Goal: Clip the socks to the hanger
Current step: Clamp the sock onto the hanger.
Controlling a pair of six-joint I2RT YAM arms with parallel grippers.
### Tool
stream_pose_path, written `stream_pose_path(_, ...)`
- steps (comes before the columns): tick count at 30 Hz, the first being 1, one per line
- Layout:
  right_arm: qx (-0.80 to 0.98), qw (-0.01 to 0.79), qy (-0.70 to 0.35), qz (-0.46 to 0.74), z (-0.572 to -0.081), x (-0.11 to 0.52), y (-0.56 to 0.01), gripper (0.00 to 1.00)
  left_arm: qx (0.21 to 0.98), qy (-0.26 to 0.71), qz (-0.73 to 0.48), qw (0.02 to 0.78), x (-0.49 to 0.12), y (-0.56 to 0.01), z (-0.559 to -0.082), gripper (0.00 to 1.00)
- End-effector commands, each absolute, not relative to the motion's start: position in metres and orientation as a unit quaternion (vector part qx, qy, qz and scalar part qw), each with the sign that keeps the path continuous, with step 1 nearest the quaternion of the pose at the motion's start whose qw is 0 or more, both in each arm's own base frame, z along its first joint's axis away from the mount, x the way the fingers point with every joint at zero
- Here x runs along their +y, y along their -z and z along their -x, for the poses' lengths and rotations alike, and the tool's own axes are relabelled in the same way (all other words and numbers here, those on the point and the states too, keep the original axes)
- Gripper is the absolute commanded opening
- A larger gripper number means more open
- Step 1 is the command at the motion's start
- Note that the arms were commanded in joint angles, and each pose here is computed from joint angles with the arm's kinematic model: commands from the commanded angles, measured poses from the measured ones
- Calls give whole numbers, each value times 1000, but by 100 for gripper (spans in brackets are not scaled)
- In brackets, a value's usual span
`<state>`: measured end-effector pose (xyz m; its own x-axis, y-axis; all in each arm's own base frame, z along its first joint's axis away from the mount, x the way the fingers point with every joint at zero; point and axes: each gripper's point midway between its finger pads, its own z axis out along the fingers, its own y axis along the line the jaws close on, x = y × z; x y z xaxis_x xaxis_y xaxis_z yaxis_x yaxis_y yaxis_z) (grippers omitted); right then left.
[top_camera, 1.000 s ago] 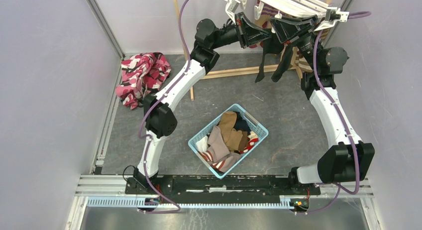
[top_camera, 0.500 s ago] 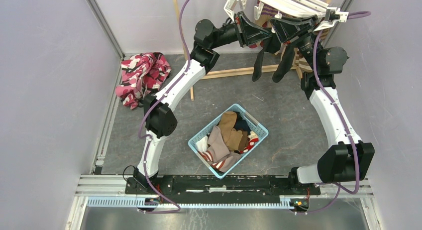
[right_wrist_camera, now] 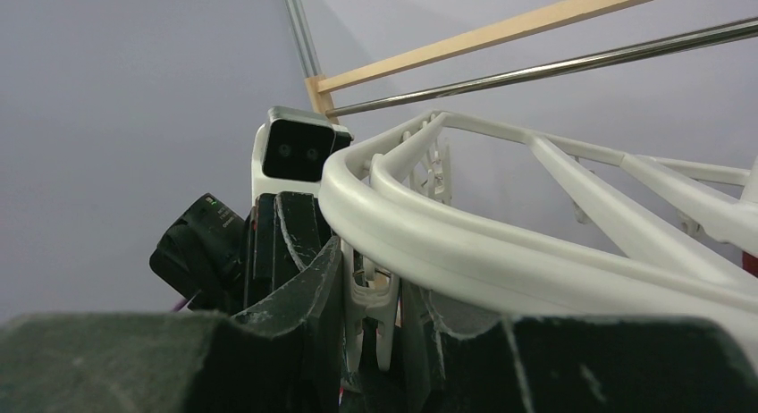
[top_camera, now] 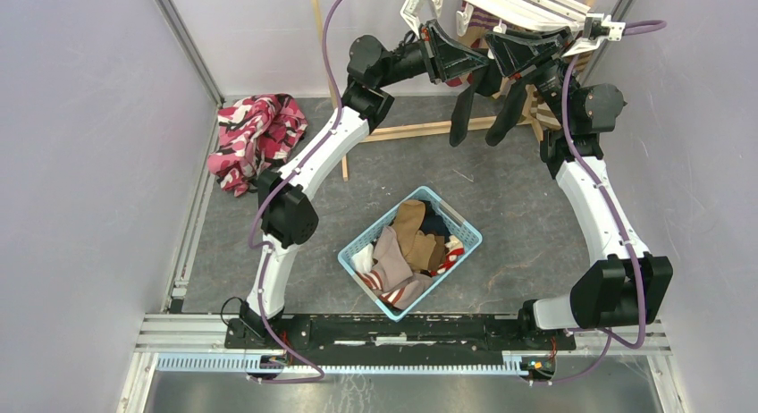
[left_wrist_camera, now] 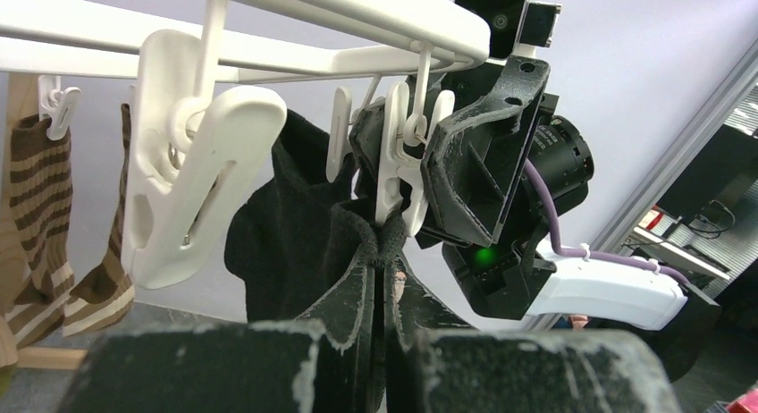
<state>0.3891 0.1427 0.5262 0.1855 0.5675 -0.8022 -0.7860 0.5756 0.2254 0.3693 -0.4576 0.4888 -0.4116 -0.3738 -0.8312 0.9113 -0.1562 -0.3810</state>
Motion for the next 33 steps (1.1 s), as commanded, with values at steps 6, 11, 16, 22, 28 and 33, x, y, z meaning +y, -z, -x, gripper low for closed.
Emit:
stream_pose_path(6, 446, 771, -431, 147, -381, 144, -535, 12, 423, 729, -299, 448, -446, -517, -350, 2)
stream_pose_path(11, 447, 770, -430, 149, -382, 144, -534, 12, 417, 737, -293, 445, -441, -520, -350, 2)
stream_pose_path(16, 447, 769, -432, 150, -381, 144, -533, 12, 417, 742, -284, 441, -441, -518, -353, 2)
stream_pose_path(22, 445, 768, -435, 153, -379, 146, -535, 12, 422, 748, -274, 434, -445, -513, -357, 2)
stream_pose_path(28, 444, 765, -438, 157, -379, 147, -534, 12, 416, 754, -269, 430, -446, -515, -356, 2)
stream_pose_path(33, 444, 762, -443, 161, -378, 149, -532, 12, 413, 761, -261, 427, -445, -516, -357, 2)
